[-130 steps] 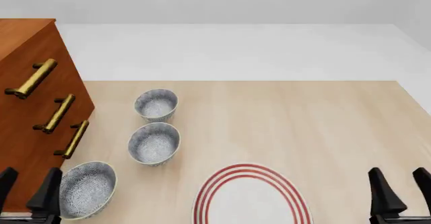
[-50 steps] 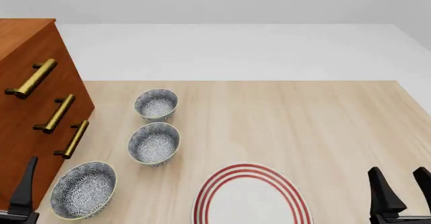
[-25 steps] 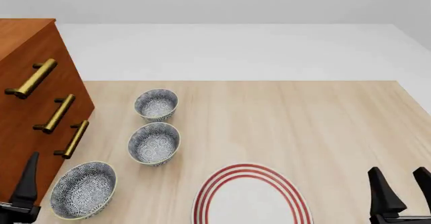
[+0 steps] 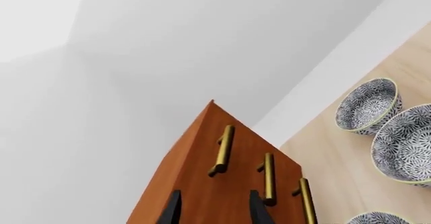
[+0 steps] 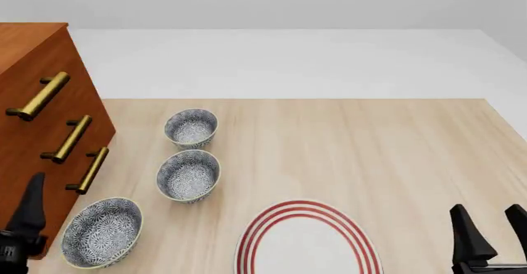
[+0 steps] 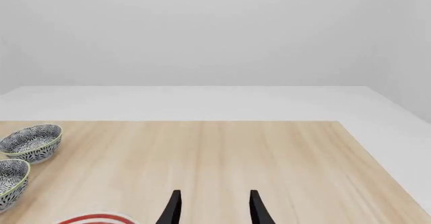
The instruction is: Open the top drawer of the cabinet.
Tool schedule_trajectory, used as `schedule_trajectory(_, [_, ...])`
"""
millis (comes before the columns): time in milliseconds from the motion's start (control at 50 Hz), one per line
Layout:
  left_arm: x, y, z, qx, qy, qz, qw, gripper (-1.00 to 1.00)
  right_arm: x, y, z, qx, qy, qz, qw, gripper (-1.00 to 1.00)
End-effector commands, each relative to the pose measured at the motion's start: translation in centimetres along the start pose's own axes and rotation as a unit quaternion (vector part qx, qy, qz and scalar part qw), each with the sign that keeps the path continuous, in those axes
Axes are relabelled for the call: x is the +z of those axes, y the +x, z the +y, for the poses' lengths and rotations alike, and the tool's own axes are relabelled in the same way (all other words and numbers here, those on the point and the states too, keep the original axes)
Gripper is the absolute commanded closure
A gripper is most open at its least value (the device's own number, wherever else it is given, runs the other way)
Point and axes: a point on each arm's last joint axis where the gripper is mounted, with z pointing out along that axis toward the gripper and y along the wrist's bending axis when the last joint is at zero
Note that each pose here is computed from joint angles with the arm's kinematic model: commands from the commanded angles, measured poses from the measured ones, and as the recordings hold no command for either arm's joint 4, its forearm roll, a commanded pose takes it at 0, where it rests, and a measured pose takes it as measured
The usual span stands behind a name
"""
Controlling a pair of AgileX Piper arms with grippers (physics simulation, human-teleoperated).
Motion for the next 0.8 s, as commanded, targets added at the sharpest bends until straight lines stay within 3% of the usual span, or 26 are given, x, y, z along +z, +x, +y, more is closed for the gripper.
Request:
schedule_trajectory(20, [1.0,0.2,0.0,0.034,-0.003,0.008,0.9994,-1.00,0.0,0.0,0.0,0.000,0.000,0.000,1.0000,-1.00])
schedule_trajectory(560, [3.0,0.6,0.0,0.071,-0.006,0.025,0.9972,-1.00,0.0,0.0,0.0,0.000,0.000,0.000,1.0000,-1.00])
schedule_trajectory(800, [4.1,0.9,-0.5,0.086,0.009,0.029,0.9959,-1.00,0.0,0.0,0.0,0.000,0.000,0.000,1.0000,-1.00])
